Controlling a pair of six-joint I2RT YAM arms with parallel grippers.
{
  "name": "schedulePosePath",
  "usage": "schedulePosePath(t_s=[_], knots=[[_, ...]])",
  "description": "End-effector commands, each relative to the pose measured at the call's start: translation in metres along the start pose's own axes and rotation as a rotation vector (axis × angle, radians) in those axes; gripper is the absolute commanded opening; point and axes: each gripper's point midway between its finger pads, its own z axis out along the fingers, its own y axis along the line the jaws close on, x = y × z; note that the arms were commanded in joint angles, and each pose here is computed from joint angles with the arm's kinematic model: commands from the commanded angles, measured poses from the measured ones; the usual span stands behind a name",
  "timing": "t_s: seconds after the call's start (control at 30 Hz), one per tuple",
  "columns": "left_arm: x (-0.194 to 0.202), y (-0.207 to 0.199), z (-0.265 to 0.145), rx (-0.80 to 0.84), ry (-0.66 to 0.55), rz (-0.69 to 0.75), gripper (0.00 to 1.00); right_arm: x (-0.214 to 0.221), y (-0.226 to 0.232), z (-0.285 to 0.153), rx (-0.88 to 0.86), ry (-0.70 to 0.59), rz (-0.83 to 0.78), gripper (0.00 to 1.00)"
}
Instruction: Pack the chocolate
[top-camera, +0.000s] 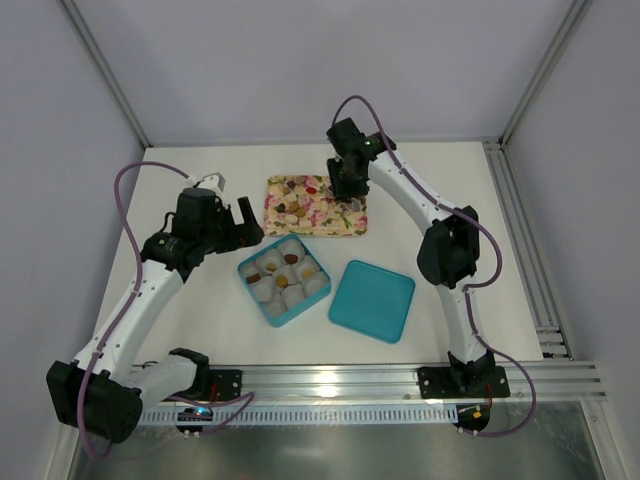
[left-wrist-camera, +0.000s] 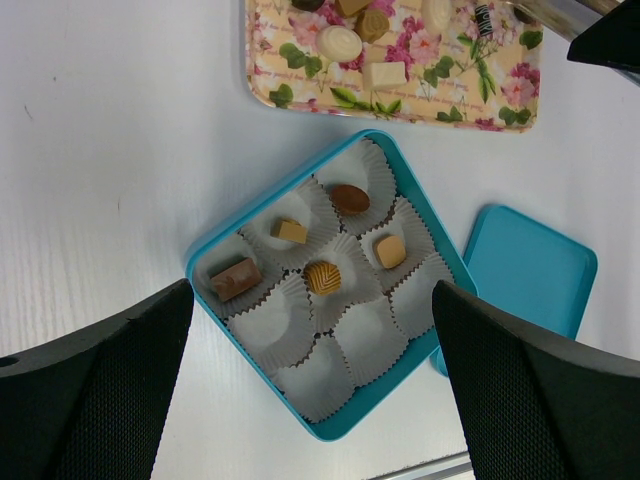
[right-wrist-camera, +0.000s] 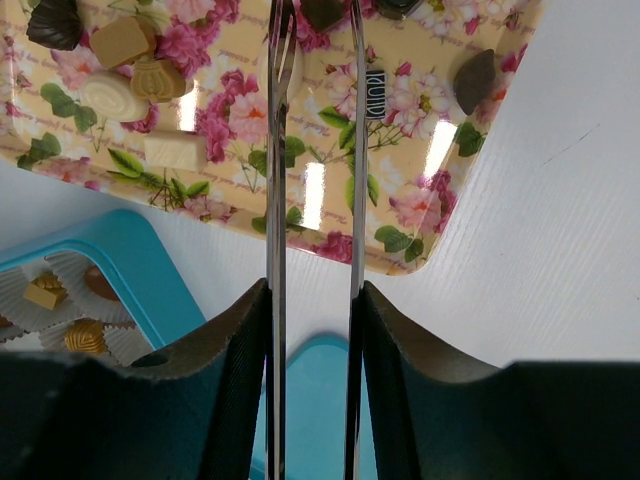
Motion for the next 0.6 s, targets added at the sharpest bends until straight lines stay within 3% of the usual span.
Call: schedulePosePath(t_s=[0.0,0.4,0.57], knots=[[-0.003,-0.007,-0.003,0.03,-0.021,-0.004,1.0,-0.006,0.005,-0.001,-0.011,-0.027,-0.017,0.42],[-0.003,-0.007,-0.003,0.036,-0.018,-0.004,1.0,0.005,0.011,0.012,-0.006,0.005,-0.022,0.4],[-0.003,-0.007,-0.004,0.035,-0.02,-0.004,1.0,0.005,0.011,0.013,-0.006,0.005,-0.022,0.33]])
